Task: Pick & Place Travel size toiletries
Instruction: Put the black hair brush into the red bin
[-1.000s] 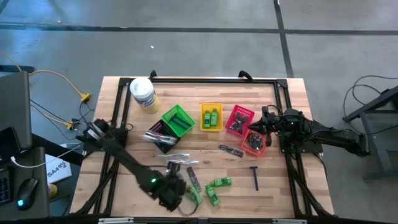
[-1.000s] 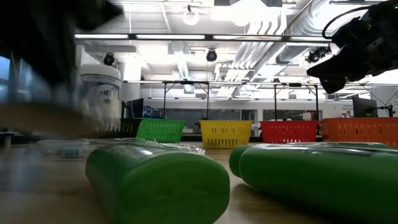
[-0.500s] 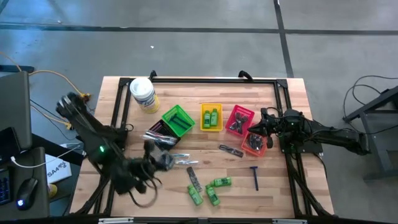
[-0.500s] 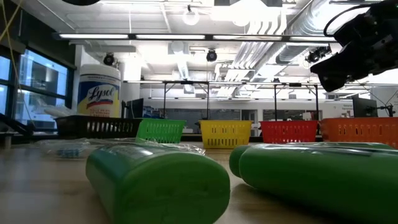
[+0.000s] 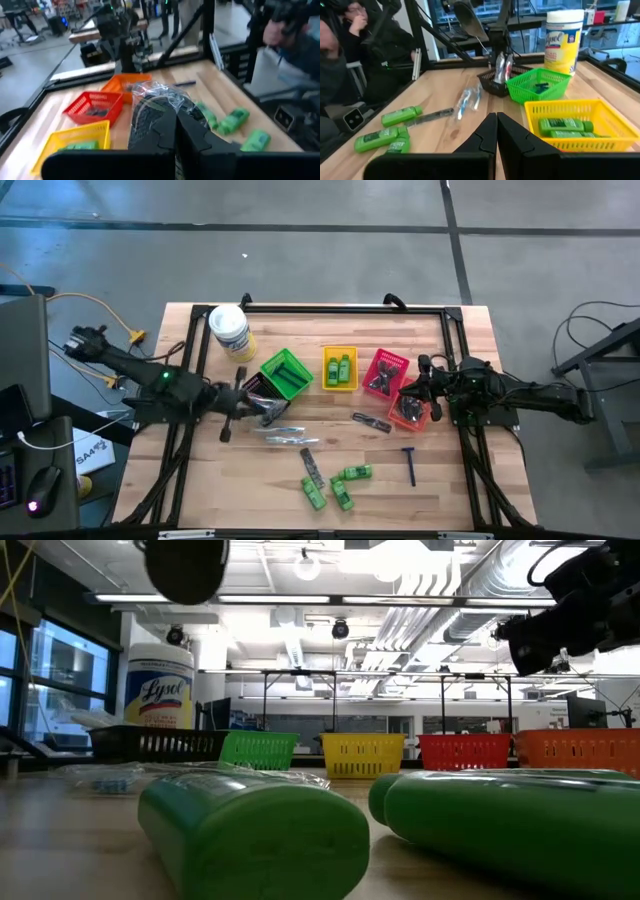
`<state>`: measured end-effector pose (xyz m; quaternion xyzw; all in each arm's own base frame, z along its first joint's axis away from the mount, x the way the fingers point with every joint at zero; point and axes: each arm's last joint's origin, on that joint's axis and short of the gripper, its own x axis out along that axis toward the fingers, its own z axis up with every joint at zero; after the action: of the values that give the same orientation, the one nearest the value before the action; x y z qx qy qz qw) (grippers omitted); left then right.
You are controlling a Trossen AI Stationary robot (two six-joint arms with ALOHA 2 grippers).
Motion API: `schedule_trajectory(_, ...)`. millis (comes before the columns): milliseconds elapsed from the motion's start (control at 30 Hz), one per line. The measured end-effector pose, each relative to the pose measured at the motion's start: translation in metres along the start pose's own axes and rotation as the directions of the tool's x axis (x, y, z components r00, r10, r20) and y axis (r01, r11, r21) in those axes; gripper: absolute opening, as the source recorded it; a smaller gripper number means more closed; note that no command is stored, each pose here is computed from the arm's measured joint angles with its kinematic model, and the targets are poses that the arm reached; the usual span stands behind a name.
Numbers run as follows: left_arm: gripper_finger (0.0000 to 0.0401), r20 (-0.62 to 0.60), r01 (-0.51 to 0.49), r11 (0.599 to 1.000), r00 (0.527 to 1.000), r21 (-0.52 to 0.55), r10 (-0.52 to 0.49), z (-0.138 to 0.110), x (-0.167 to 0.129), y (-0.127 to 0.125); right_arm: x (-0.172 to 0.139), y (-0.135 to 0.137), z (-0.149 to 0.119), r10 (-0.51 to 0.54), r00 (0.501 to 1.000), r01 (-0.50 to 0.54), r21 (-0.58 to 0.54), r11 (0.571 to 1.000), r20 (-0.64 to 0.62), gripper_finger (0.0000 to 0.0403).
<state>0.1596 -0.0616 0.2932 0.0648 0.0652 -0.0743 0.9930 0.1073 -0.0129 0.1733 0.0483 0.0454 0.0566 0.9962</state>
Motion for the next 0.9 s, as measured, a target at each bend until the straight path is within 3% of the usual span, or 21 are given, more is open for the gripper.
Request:
schedule_trajectory(233,0.0000,0.012,0.068,0.997,0.998,-0.037,-0.068,-0.009,0.035,0.011,0.000,0.004,0.010,0.040,0.994,-0.035,-0.058,0.998,0.097,0.0003)
schedule_trajectory(333,0.0000,0.027,0.079,0.996,0.997,-0.031,-0.079,-0.002,0.056,0.015,0.002,0.006,0.010,0.057,0.994,-0.048,-0.087,0.995,0.095,0.0017)
schedule_trajectory(500,0.0000,-0.034,0.035,0.999,0.999,-0.030,-0.036,0.006,0.095,0.024,0.007,0.011,0.010,0.105,0.990,-0.094,-0.120,0.988,0.094,0.0098)
schedule_trajectory(767,0.0000,-0.047,0.170,0.984,0.985,0.055,-0.167,0.034,0.146,0.026,0.016,0.020,0.017,0.165,0.973,-0.132,-0.198,0.971,0.161,0.0242)
schedule_trajectory(900,0.0000,-0.053,0.163,0.986,0.986,0.037,-0.160,0.048,0.165,0.041,0.021,0.020,0.023,0.071,0.970,-0.010,-0.255,0.967,0.232,0.0267)
